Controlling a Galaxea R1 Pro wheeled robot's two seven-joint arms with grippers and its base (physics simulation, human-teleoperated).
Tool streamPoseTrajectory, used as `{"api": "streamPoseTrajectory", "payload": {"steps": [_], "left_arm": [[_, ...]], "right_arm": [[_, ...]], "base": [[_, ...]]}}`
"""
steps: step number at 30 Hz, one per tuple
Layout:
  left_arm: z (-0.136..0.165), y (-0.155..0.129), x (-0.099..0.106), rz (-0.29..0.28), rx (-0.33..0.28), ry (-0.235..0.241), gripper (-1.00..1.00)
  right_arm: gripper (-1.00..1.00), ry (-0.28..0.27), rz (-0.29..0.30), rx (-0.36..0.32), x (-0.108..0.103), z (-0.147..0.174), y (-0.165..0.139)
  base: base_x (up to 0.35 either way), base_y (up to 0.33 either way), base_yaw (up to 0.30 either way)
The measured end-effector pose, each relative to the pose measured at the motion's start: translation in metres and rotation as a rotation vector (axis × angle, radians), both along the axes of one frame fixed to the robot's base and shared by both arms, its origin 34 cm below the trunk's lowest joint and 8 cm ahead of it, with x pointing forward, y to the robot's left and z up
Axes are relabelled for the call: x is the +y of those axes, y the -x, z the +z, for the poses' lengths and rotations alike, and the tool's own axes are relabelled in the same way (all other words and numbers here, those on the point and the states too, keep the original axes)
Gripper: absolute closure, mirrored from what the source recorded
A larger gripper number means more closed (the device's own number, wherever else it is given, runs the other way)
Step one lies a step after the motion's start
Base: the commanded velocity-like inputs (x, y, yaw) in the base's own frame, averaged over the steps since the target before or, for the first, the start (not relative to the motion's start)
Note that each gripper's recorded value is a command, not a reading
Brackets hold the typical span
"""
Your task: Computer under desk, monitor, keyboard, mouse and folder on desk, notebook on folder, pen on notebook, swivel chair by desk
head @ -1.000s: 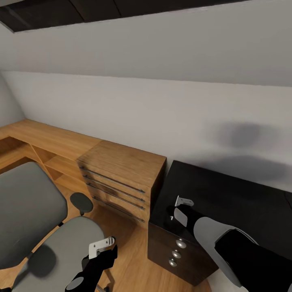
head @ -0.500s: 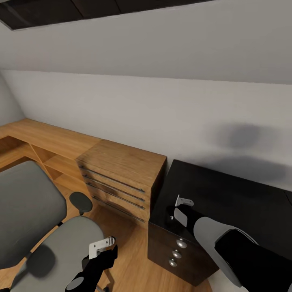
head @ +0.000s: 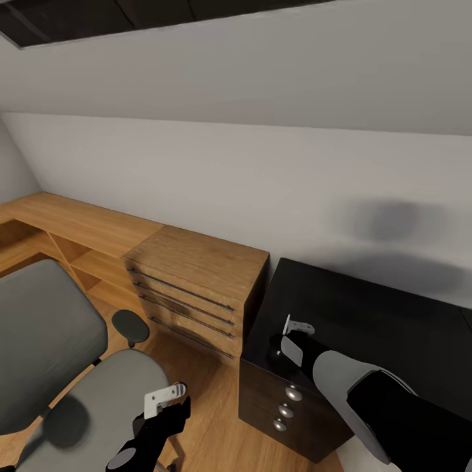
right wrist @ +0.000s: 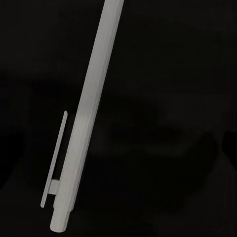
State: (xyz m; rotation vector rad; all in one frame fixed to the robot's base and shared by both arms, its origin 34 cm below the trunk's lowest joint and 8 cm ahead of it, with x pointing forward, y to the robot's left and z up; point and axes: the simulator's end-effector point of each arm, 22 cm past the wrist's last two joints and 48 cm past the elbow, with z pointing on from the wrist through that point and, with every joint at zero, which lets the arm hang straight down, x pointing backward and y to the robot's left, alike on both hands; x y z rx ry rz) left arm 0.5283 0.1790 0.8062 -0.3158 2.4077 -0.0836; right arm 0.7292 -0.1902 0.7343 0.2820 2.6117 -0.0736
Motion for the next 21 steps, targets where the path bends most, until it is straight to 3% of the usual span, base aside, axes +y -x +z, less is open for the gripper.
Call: {"api": "streamPoseTrajectory", "payload": {"steps": [16, 17, 21], "left_arm": [[-0.0076, -0.001, -0.0026, -0.001, -0.001, 0.005, -1.0], [-0.0077, -0.001, -0.0026, -0.001, 0.0, 0.005, -1.0], [-0.0078, -0.001, -0.0026, 0.0, 0.001, 0.005, -1.0]], "right_arm": [[-1.0, -0.006, 0.003, -0.012, 0.0034, -0.0039, -0.0057], [1.0, -0.005, 0.003, -0.013, 0.0033, -0.0039, -0.0058], [1.0, -0.006, 0.002, -0.013, 0.0036, -0.0039, -0.0059]], "base": [[0.0, 0.0, 0.0], [0.0, 0.0, 0.0], [0.0, 0.0, 0.0]]}}
